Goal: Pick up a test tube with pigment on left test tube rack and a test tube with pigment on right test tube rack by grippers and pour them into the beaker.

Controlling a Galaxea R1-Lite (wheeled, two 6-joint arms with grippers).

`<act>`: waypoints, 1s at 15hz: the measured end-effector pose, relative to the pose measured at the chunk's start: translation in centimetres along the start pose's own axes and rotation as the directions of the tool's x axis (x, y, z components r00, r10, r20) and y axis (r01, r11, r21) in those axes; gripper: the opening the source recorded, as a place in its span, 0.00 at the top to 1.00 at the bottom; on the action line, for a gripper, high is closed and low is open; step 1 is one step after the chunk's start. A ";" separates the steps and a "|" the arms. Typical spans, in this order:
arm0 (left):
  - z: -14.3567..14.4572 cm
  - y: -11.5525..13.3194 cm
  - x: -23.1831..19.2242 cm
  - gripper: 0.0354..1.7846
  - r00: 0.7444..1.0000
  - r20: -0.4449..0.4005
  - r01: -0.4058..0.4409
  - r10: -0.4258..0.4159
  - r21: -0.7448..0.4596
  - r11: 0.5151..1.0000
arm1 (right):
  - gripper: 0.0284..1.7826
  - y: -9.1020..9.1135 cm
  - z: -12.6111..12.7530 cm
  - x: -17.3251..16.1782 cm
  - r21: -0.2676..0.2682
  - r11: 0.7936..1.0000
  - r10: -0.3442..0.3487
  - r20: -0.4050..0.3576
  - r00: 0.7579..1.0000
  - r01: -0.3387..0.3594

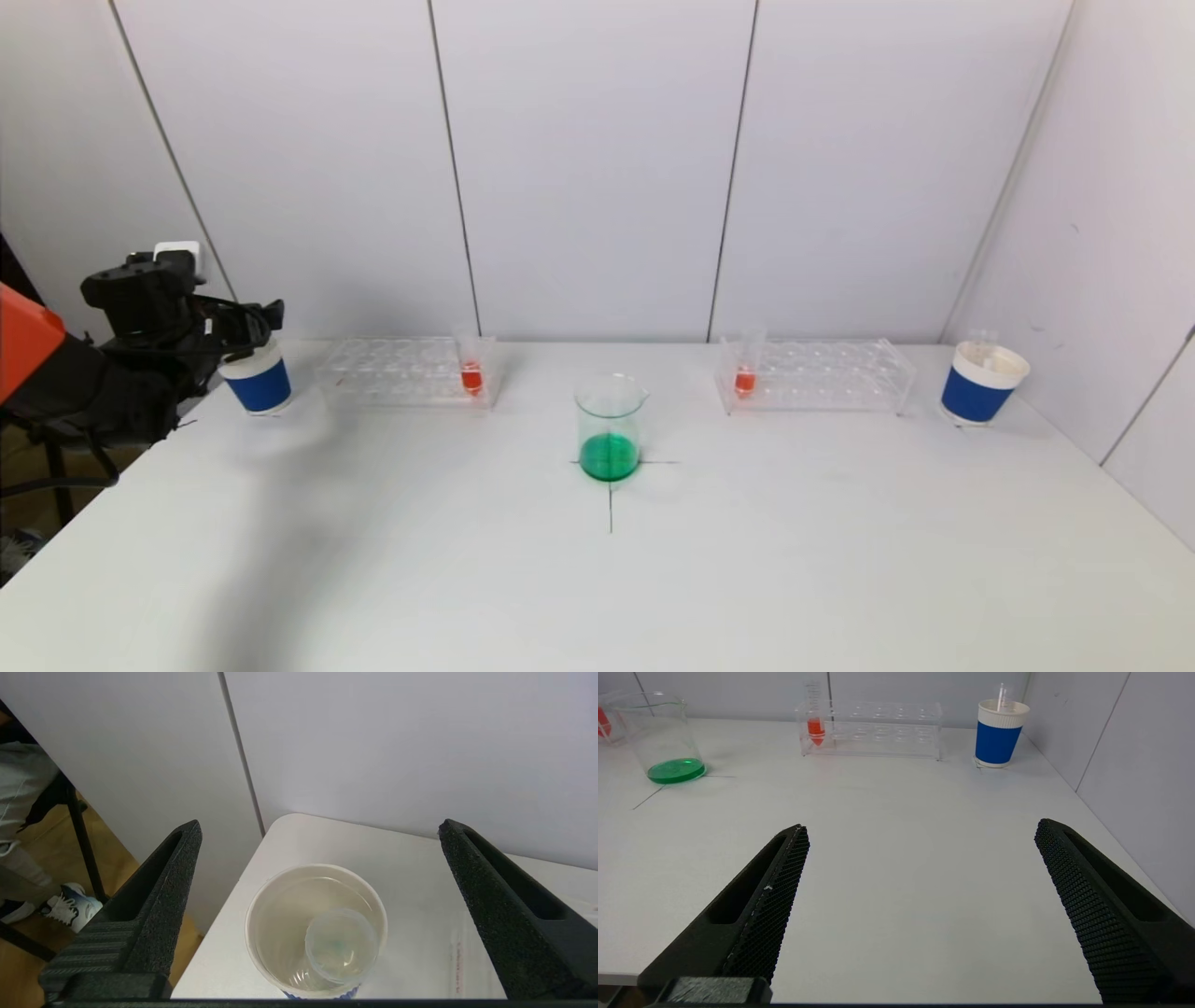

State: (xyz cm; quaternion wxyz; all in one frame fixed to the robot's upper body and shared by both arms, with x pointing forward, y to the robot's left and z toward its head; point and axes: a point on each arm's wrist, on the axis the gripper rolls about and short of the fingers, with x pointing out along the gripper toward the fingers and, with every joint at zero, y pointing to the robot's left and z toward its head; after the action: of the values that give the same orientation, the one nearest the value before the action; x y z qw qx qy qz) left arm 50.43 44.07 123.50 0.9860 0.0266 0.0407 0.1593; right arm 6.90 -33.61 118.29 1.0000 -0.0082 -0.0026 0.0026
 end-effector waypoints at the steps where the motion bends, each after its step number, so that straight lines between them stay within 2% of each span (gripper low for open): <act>1: 0.7 -0.1 -0.7 0.01 1.000 0.010 0.015 -0.015 -0.002 1.000 | 0.01 0.0 0.0 0.0 0.000 1.000 0.000 0.000 1.000 0.000; 6: 4.1 -1.0 -7.7 0.01 0.990 0.038 0.138 -0.137 -0.001 0.990 | 0.01 0.0 0.0 0.0 0.000 1.000 0.000 0.000 1.000 0.000; 11: 5.9 -0.6 -18.6 0.01 0.961 0.077 0.265 -0.264 0.001 0.964 | 0.01 0.0 0.0 0.0 0.000 1.000 0.000 0.000 1.000 0.000; 15: 6.1 0.5 -27.7 0.01 0.934 0.113 0.343 -0.338 -0.028 0.939 | 0.01 0.0 0.0 0.0 0.000 1.000 0.000 0.000 1.000 0.000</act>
State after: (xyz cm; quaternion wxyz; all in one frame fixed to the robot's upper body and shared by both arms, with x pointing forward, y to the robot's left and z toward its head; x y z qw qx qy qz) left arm 24.57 35.54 131.58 0.9998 0.0041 -0.0115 -0.0147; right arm 6.90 -33.61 118.29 1.0000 -0.0082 -0.0028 0.0026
